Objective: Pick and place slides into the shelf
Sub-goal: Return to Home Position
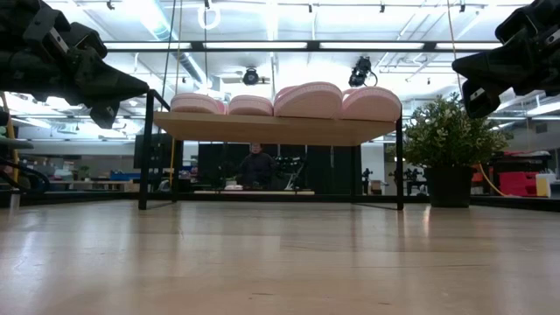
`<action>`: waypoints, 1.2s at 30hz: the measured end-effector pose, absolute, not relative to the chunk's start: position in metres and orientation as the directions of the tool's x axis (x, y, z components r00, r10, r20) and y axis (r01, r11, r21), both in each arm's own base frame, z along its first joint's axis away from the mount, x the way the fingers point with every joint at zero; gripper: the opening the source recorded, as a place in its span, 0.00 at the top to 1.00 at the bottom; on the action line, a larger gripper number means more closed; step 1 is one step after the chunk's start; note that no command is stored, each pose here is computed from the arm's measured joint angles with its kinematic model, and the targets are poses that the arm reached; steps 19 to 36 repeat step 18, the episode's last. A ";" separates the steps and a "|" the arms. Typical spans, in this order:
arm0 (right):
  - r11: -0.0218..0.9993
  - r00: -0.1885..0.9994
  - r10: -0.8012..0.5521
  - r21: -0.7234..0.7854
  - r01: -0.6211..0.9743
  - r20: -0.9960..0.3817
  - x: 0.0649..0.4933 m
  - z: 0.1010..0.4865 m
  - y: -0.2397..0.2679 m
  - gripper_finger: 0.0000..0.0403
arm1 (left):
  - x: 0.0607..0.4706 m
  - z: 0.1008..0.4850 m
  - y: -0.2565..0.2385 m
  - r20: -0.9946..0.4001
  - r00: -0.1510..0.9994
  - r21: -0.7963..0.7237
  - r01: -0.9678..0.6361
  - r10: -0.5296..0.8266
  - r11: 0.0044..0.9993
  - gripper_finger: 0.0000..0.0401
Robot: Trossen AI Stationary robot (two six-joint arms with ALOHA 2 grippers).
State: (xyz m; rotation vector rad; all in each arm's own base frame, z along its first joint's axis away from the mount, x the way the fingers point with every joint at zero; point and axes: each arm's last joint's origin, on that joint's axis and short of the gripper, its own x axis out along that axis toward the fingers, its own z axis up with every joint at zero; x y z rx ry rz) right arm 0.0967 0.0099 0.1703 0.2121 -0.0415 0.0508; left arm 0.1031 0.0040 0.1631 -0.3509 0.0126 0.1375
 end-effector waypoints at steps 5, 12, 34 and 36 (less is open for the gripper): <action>0.976 0.998 0.046 0.209 -0.055 0.047 0.097 0.170 0.010 0.96 | 0.103 0.163 0.004 -0.036 0.991 -0.342 -0.137 0.132 0.930 0.94; 0.976 0.998 0.046 0.209 -0.054 0.047 0.097 0.170 0.010 0.96 | 0.103 0.163 0.004 -0.036 0.991 -0.342 -0.136 0.132 0.930 0.91; 0.976 0.998 0.046 0.209 -0.055 0.047 0.097 0.170 0.010 0.96 | 0.103 0.163 0.004 -0.036 0.991 -0.342 -0.137 0.132 0.930 0.93; 0.976 0.998 0.046 0.209 -0.055 0.047 0.097 0.170 0.010 0.96 | 0.103 0.163 0.004 -0.036 0.991 -0.342 -0.137 0.132 0.930 0.93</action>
